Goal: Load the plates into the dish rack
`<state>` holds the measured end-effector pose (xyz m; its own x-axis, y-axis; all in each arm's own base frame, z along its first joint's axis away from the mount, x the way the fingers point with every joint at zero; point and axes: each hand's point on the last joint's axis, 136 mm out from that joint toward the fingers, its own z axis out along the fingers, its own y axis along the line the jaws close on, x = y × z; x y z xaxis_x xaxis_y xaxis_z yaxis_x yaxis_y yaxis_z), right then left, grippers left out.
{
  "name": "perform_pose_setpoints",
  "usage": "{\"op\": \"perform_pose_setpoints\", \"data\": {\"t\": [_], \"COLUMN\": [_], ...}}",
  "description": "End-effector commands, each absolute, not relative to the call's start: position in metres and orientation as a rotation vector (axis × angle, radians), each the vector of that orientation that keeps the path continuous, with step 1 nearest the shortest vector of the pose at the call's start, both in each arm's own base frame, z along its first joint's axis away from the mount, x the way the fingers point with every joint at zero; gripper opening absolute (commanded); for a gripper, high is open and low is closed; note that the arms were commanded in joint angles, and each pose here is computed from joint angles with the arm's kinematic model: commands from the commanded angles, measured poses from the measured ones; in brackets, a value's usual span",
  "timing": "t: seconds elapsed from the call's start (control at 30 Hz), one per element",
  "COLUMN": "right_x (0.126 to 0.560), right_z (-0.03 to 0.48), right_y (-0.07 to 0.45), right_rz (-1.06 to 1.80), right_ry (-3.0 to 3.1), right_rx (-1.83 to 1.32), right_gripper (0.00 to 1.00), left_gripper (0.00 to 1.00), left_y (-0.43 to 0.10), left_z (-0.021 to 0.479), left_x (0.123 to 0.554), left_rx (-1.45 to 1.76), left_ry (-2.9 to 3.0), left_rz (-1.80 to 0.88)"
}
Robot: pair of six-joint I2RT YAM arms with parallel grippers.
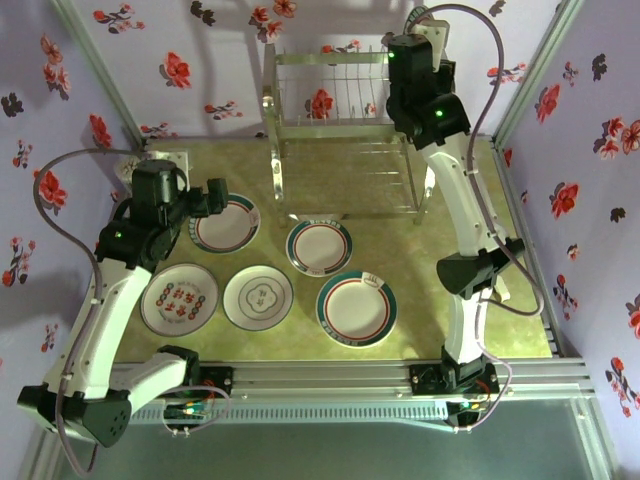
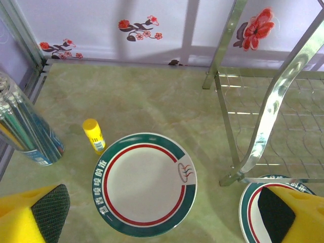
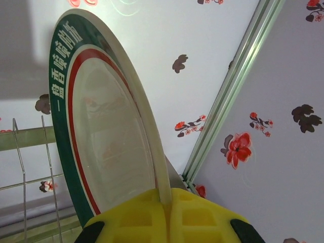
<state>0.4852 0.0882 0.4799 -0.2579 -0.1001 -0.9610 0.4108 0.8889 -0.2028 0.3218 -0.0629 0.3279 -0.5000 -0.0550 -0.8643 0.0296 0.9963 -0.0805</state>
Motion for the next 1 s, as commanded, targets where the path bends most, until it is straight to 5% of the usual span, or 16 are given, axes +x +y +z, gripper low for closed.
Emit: {"op": "perform_pose_setpoints", "data": {"t": [0.0,0.97], "right_x": [0.479,0.455], "right_z": [0.506,0.533], "right_y": [0.078,0.06], "right_rz": [-0.452,-0.482], "right_ry": [1.692,1.633], "right_rx": [0.313,0.362], "right_gripper": [0.0,0.0], "left_gripper": [1.0,1.0], "left_y": [-0.058,-0.061], "left_z": [0.33,0.33], "left_x": [0.326,0.329], "left_rx": [-0.013,-0.029], "left_ry": [2.084,2.084], "left_rz": [-0.061,-0.082]}}
